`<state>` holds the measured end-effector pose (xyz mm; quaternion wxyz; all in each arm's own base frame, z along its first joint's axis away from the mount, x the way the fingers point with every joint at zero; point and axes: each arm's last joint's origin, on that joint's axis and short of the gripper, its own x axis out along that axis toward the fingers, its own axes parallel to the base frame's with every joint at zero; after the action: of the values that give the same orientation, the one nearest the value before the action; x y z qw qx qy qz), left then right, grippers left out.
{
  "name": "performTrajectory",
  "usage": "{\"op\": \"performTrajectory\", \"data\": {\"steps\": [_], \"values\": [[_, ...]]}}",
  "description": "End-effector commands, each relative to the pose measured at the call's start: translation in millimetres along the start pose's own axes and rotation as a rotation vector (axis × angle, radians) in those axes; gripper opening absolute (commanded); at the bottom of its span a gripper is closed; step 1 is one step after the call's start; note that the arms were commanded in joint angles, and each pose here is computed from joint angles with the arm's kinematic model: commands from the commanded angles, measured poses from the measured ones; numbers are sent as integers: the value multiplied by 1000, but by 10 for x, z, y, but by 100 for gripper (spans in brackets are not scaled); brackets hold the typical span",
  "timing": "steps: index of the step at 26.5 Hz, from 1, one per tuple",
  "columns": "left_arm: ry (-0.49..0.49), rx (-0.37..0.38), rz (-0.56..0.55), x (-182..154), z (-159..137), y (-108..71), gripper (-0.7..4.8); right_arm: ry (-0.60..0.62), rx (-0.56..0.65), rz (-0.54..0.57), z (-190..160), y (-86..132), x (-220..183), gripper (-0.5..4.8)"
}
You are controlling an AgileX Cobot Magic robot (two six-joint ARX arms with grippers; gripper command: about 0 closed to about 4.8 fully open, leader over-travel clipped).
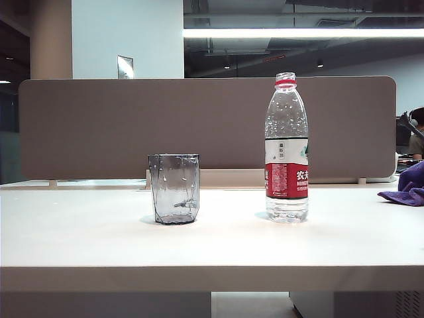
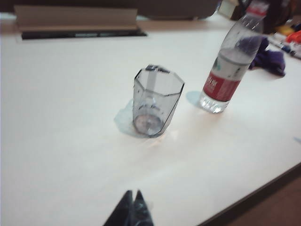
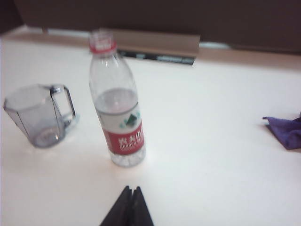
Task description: Pick up the mineral water bottle on the table and pour a little water into the mug.
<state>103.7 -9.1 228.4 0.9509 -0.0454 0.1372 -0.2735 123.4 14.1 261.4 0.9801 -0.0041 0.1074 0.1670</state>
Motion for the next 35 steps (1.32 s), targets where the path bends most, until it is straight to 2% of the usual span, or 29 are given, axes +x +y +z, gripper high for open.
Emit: {"op": "performTrajectory", "data": {"steps": [1, 4, 8, 9, 12, 14, 15, 16, 17, 18, 19, 27, 35], "values": [[17, 3, 16, 24, -71, 22, -4, 38, -95, 18, -17, -34, 176, -9], [24, 0, 31, 26, -85, 28, -5, 57, -111, 42, -34, -49, 341, -9], [-12, 25, 32, 26, -44, 28, -5, 5, -140, 110, -3, 37, 569, -8], [-18, 29, 32, 26, -37, 28, -4, -6, -147, 127, -3, 61, 626, 8], [-35, 41, 32, 24, -17, 27, -4, -36, -162, 168, -9, 124, 775, 97], [-37, 43, 33, 24, -15, 27, -4, -48, -169, 191, -29, 165, 881, 132], [-39, 44, 32, 24, -13, 27, -4, -46, -169, 197, -64, 174, 970, 178], [-38, 43, 32, 24, -13, 27, -4, -35, -168, 200, -108, 172, 1048, 281], [-38, 40, 33, 24, -14, 27, -4, -30, -167, 201, -140, 170, 1107, 355], [-38, 41, 33, 24, -13, 27, -4, -25, -167, 201, -177, 164, 1169, 415], [-38, 41, 32, 24, -13, 27, -4, -26, -167, 201, -191, 162, 1197, 431], [-39, 40, 32, 24, -13, 27, -4, -54, -170, 201, -310, 148, 1420, 479], [-39, 41, 32, 24, -13, 27, -4, -53, -144, 185, -443, 121, 1691, 479]]}}
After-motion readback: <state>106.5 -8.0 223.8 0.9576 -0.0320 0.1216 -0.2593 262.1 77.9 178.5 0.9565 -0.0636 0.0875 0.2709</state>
